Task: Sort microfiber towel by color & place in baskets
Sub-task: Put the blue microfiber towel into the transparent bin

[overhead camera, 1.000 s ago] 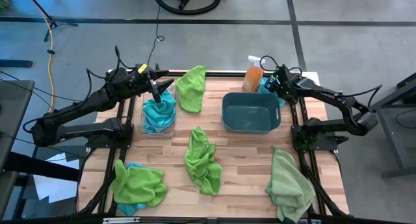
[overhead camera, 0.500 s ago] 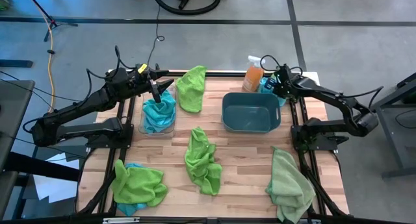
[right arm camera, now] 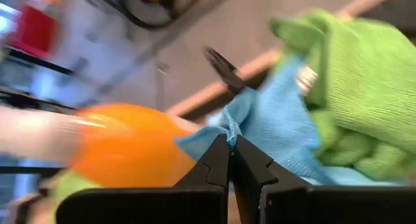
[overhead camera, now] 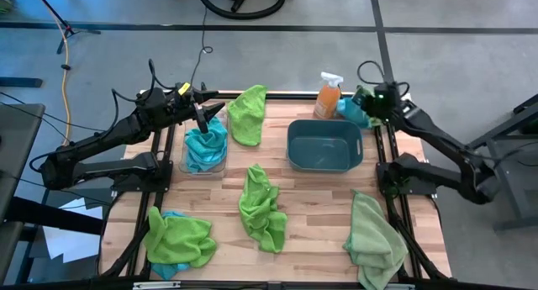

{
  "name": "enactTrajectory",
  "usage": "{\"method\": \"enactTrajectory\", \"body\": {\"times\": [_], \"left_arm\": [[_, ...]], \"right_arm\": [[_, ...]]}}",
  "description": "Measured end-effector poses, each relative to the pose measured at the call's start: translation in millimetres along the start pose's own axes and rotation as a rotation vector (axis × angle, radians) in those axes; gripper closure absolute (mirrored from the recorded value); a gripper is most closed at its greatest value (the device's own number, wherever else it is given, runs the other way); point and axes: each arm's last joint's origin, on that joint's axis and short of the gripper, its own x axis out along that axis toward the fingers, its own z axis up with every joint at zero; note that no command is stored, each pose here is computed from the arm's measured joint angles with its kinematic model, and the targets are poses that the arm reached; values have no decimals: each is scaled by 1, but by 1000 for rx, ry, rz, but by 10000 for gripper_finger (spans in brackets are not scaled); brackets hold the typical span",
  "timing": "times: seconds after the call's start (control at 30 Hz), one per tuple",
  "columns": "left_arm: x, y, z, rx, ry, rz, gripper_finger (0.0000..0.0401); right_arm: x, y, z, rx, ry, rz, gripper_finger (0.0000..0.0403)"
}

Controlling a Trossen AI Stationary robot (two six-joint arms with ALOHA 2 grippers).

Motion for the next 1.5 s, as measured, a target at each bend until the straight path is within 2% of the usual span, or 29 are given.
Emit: {"method": "enactTrajectory", "body": {"times": [0.23,0.43,0.83,1.0,1.13,1.23,1.5], "left_arm": [[0,0,0,0,0,0,153],[0,0,0,0,0,0,153],[0,0,0,0,0,0,153],[0,0,0,0,0,0,153],[0,0,0,0,0,0,153],[0,0,0,0,0,0,153],[0,0,0,-1,0,0,153]], "right_arm": [[-35,11,15,-11,-166,235,402],[-75,36,39,-113,-261,385,402],[-142,77,76,-267,-371,597,403],[-147,87,82,-311,-345,641,403],[-137,98,77,-350,-257,714,403],[-128,110,68,-395,-186,763,403],[-114,152,32,-492,-28,1003,403]]}}
